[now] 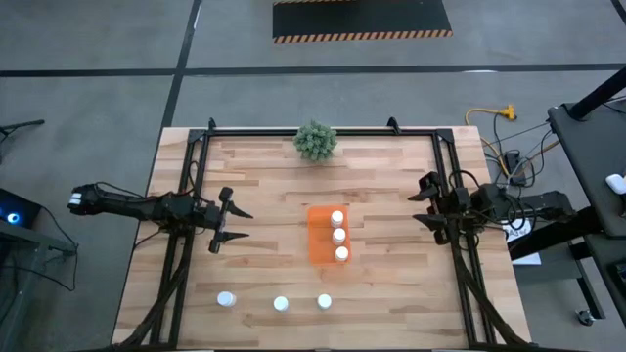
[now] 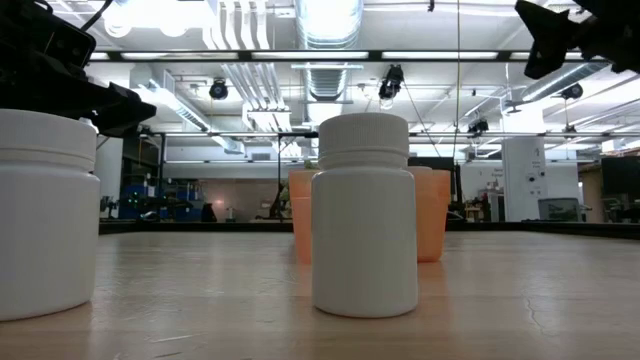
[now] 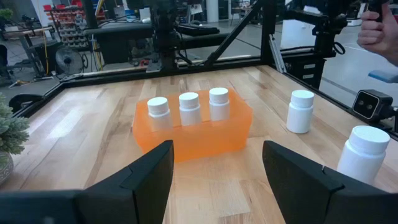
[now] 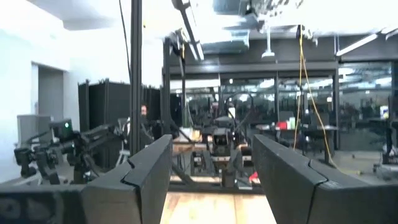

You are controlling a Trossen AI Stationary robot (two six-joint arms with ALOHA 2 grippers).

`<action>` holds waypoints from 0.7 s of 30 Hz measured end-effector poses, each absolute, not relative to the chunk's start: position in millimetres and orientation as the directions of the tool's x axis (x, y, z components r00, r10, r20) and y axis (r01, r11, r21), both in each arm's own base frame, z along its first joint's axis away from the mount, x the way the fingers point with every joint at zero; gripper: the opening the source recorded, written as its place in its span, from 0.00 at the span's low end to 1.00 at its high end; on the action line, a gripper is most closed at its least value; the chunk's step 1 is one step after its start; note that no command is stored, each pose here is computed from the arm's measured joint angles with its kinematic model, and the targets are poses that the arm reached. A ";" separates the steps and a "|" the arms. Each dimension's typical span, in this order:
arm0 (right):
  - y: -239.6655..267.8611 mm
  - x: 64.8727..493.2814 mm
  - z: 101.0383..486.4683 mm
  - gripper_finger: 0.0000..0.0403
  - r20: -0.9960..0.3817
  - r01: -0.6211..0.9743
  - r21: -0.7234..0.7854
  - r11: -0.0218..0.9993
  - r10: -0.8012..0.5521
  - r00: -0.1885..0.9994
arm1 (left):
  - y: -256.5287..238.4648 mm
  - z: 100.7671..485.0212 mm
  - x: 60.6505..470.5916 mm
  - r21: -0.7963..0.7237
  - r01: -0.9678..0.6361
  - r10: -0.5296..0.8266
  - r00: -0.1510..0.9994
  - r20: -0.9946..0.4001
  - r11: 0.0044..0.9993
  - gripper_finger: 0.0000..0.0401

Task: Pick and place pill bottles into a basket
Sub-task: Put the white pill bottle into the orange bin

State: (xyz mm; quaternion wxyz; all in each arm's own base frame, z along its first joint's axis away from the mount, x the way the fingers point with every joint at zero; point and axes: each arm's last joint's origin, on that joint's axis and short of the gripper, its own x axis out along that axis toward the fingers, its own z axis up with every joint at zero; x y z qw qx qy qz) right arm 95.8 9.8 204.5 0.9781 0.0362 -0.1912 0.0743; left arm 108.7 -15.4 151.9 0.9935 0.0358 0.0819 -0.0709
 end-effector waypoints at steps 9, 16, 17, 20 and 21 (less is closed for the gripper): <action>9.1 92.1 195.5 0.52 0.308 -0.128 0.005 0.992 0.120 0.944 | -15.4 152.0 108.7 0.059 0.147 -0.135 0.977 -0.168 0.987 0.57; 6.1 95.7 181.6 0.52 0.164 -0.011 0.012 1.000 0.009 0.986 | -15.4 151.8 108.8 0.059 0.147 -0.135 0.976 -0.168 0.987 0.57; 6.1 96.0 179.5 0.52 0.142 -0.008 0.009 1.000 0.007 0.990 | -15.4 152.0 108.8 0.059 0.147 -0.135 0.977 -0.167 0.987 0.57; 6.1 96.2 176.8 0.52 0.115 -0.006 0.001 1.000 0.006 0.993 | -15.4 151.9 108.8 0.059 0.147 -0.135 0.977 -0.168 0.987 0.57; 6.0 96.3 176.4 0.52 0.111 -0.005 -0.002 1.000 0.005 0.994 | -15.4 151.9 108.8 0.059 0.147 -0.135 0.977 -0.168 0.987 0.57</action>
